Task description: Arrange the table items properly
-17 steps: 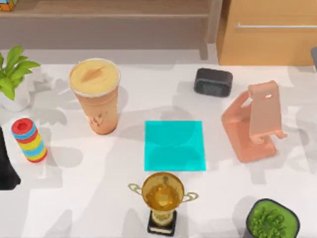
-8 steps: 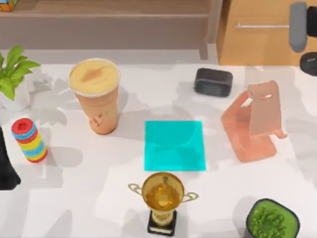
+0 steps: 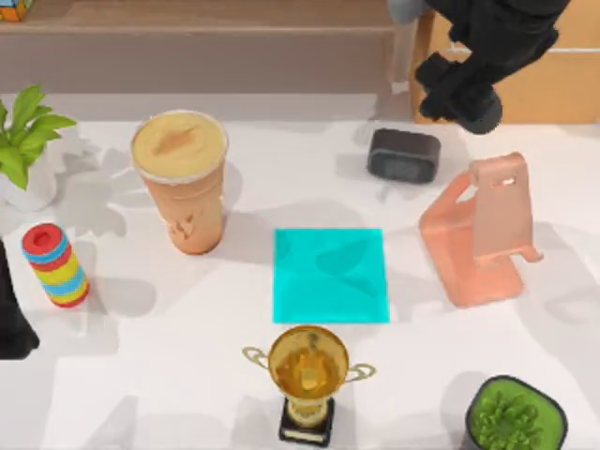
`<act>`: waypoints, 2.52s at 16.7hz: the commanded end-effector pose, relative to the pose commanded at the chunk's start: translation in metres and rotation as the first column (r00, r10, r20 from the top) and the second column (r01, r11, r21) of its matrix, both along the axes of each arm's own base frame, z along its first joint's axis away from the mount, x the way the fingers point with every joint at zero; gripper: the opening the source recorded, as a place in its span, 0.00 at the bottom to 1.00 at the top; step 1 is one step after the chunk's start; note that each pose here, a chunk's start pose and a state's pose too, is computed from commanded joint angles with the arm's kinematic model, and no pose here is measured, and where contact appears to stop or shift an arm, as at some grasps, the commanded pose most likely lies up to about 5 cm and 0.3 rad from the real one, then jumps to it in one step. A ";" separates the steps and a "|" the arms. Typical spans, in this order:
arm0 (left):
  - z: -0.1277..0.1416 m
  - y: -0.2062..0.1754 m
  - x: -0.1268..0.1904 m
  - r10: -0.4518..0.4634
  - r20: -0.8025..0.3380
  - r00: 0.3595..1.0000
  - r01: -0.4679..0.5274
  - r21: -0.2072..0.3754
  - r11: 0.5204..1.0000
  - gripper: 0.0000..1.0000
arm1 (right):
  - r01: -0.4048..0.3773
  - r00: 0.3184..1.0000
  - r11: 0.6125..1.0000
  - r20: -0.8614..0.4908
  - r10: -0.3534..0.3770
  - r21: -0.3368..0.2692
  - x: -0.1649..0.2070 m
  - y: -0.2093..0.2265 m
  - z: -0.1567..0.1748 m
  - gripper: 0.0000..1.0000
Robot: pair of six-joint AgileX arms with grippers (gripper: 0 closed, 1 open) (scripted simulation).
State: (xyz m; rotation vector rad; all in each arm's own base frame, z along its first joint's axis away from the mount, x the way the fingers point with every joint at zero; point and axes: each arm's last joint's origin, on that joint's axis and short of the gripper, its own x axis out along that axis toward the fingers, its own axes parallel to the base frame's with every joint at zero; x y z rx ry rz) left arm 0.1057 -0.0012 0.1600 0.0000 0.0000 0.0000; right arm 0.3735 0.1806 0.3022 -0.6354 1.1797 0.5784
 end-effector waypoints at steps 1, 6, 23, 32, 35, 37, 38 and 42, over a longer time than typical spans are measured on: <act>0.000 0.000 0.000 0.000 0.000 1.000 0.000 0.000 1.000 1.00 | 0.082 0.996 0.996 -0.031 -0.081 0.029 -0.002 0.016 -0.007 0.00; 0.000 0.000 0.000 0.000 0.000 1.000 0.000 0.000 1.000 1.00 | 0.467 0.866 0.884 -0.217 -0.450 0.031 -0.013 0.086 -0.068 0.00; 0.000 0.000 0.000 0.000 0.000 1.000 0.000 0.000 1.000 1.00 | 0.750 0.614 0.657 -0.287 -0.735 -0.077 -0.008 0.119 -0.160 0.00; 0.000 0.000 0.000 0.000 0.000 1.000 0.000 0.000 1.000 1.00 | 0.748 0.617 0.659 -0.286 -0.733 -0.078 -0.009 0.120 -0.167 0.23; 0.000 0.000 0.000 0.000 0.000 1.000 0.000 0.000 1.000 1.00 | 0.748 0.617 0.659 -0.286 -0.733 -0.078 -0.009 0.120 -0.167 0.45; 0.000 0.000 0.000 0.000 0.000 1.000 0.000 0.000 1.000 1.00 | 0.748 0.617 0.659 -0.286 -0.733 -0.078 -0.009 0.120 -0.167 0.60; 0.000 0.000 0.000 0.000 0.000 1.000 0.000 0.000 1.000 1.00 | 0.748 0.617 0.659 -0.286 -0.733 -0.078 -0.009 0.120 -0.167 0.68; 0.000 0.000 0.000 0.000 0.000 1.000 0.000 0.000 1.000 1.00 | 0.748 0.617 0.659 -0.286 -0.733 -0.078 -0.009 0.120 -0.167 0.98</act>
